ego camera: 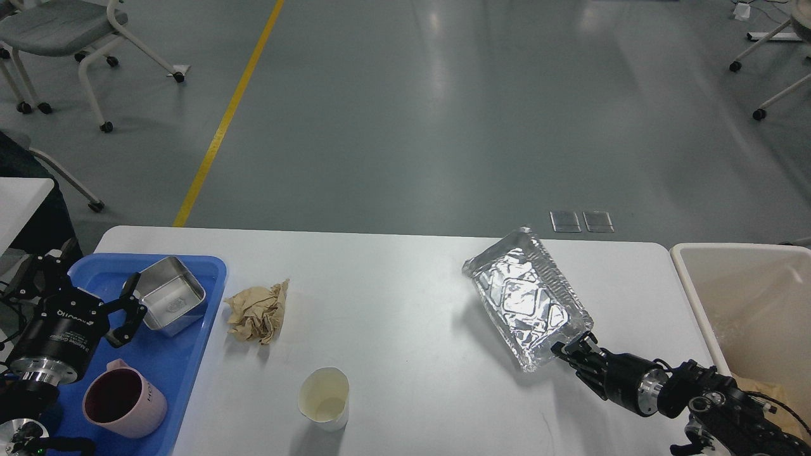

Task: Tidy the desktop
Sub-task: 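Grasp the foil tray edge with the right gripper and drag it toward the table center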

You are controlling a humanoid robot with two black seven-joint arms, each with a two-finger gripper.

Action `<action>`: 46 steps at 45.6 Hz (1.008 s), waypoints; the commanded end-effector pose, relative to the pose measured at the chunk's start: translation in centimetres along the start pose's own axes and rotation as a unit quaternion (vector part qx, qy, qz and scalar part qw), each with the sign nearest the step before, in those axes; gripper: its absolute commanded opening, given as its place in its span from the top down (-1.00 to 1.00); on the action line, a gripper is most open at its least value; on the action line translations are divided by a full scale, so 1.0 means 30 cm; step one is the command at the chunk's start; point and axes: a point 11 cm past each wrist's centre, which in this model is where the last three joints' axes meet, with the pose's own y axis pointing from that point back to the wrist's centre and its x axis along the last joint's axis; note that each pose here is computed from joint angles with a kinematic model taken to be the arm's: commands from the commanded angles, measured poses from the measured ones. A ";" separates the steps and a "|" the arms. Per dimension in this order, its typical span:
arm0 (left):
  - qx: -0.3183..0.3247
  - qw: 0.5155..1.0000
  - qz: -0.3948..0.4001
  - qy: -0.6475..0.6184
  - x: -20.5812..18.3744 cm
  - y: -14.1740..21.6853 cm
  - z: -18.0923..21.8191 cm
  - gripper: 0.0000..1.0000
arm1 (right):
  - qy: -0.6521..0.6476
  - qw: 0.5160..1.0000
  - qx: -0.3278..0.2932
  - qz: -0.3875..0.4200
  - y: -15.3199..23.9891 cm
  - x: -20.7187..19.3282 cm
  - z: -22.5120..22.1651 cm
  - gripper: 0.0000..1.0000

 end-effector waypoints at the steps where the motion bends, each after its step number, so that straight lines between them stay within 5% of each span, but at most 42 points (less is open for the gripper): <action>1: 0.000 1.000 0.000 0.000 0.001 0.002 -0.001 -0.93 | 0.003 1.000 0.004 -0.002 0.004 0.003 -0.006 1.00; 19: 0.001 1.000 0.001 0.000 0.006 0.007 -0.002 -0.93 | 0.090 0.995 -0.011 -0.043 0.114 0.041 -0.046 1.00; 46: 0.001 1.000 0.002 0.000 0.004 0.007 -0.001 -0.93 | 0.206 0.969 -0.061 -0.119 0.476 0.193 -0.221 1.00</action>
